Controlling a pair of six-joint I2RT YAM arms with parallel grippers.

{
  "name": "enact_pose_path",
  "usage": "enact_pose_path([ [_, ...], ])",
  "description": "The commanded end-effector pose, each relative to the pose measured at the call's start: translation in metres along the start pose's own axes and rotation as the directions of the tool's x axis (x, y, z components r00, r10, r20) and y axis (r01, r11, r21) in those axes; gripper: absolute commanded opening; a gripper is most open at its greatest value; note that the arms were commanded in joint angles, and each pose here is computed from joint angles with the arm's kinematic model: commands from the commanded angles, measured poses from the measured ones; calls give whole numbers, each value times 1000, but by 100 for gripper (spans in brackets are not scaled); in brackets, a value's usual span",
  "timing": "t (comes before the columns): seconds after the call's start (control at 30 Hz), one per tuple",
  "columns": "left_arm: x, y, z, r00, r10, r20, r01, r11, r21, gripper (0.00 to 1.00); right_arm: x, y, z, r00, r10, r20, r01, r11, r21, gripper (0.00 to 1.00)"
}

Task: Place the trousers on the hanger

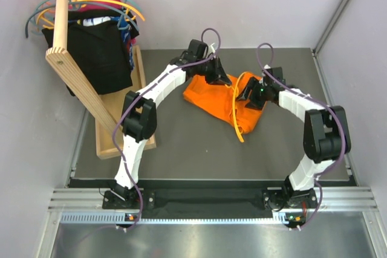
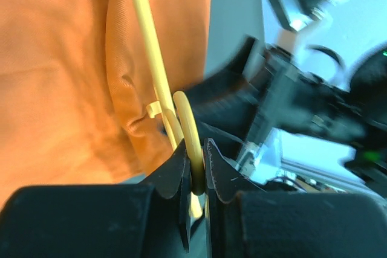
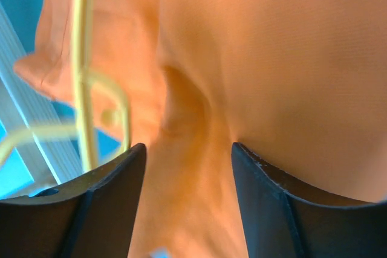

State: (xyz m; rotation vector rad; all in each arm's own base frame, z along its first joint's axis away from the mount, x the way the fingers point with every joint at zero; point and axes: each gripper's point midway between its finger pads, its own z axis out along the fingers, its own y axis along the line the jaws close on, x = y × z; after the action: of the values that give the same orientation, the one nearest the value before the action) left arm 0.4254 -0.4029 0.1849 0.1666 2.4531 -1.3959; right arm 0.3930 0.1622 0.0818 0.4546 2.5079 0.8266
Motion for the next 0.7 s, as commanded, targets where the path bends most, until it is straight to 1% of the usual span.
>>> enact_pose_path([
  [0.0,0,-37,-7,995,94,17,-95,994,50,0,-2,37,-44,991,-134,6,134,986,-94,64],
  [0.17,-2,-38,-4,997,78,21,-79,996,48,0,-13,41,-61,986,-165,36,169,975,-143,66],
  [0.27,-5,-41,-4,996,82,30,-84,995,46,0,-17,50,-73,976,-203,79,215,959,-184,66],
  [0.33,-6,-42,-2,995,91,43,-92,995,27,0,-13,61,-74,977,-196,80,210,945,-251,66],
  [0.4,-4,-42,1,994,97,43,-97,995,6,0,-8,66,-76,979,-178,96,198,939,-281,65],
  [0.5,-3,-42,3,994,99,56,-98,995,-20,0,4,65,-73,980,-177,87,195,939,-282,59],
  [0.57,-3,-42,3,992,108,64,-106,994,-32,0,5,66,-71,979,-175,101,198,937,-289,54],
  [0.6,-3,-43,3,992,106,67,-104,994,-34,0,8,62,-68,983,-159,93,179,941,-286,52],
  [0.63,-3,-44,3,992,107,69,-105,994,-33,0,7,64,-67,980,-164,111,190,938,-291,47],
  [0.67,-5,-44,2,992,105,76,-103,994,-37,0,7,64,-67,980,-160,119,189,938,-291,45],
])
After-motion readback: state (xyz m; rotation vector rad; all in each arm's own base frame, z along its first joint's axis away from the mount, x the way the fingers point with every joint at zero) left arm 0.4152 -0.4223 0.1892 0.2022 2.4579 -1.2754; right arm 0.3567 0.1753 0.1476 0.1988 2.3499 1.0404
